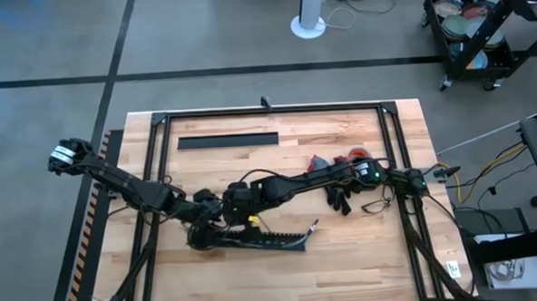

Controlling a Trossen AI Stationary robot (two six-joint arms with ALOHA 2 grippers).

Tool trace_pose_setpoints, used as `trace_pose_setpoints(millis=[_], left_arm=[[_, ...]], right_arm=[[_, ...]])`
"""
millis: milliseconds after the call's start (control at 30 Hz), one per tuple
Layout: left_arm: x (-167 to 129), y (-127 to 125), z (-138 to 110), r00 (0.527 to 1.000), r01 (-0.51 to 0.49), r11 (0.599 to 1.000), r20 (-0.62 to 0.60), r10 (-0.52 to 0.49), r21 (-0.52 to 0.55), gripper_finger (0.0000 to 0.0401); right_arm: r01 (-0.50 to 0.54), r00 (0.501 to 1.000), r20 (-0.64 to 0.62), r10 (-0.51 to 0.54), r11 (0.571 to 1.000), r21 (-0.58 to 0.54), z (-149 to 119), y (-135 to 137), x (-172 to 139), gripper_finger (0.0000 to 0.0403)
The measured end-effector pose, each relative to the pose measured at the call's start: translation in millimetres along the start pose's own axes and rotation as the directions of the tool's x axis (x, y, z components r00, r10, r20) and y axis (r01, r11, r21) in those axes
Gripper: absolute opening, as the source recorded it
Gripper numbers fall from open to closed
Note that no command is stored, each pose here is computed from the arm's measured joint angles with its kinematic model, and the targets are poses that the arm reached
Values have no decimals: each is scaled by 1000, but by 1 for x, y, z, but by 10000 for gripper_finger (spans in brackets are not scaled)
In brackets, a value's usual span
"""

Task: Ziptie cables
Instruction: Put the colored zip-tied cables into the black cable duct

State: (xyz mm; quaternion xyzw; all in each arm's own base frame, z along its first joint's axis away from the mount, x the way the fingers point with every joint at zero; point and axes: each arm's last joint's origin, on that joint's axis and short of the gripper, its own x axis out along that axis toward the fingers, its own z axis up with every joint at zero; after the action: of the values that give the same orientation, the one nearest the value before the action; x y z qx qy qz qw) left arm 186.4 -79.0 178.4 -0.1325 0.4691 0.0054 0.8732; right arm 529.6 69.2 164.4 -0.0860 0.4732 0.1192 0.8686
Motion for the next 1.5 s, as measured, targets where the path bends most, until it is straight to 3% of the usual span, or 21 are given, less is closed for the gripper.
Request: trace_pose_setpoints(millis=[233, 400, 967, 1100, 1333, 1500], left_arm=[[2, 4, -9, 998, -27, 1000, -61, 26, -13, 128], [1, -1, -11, 995, 29, 1000, -92, -29, 9, 132], [-10, -19, -15, 990, 127, 989, -73, -121, 80, 103], [-3, -16, -21, 997, 71, 994, -50, -67, 87, 100], [13, -10, -33, 997, 70, 994, -44, -66, 89, 101], [17, -10, -34, 998, 56, 994, -20, -55, 94, 78]], right_arm=[[5, 1000, 11, -4, 1000, -24, 4, 3, -4, 0], [5, 1000, 13, -5, 1000, -27, 5, 3, -6, 0], [3, 1000, -4, -3, 1000, -31, 4, 3, -7, 0], [3, 1000, -3, -3, 999, -49, 4, 3, -7, 0], [-1, 1000, 15, 2, 993, -122, 5, 3, -7, 0], [-39, 996, 78, 52, 986, -164, 8, 4, -1, 0]])
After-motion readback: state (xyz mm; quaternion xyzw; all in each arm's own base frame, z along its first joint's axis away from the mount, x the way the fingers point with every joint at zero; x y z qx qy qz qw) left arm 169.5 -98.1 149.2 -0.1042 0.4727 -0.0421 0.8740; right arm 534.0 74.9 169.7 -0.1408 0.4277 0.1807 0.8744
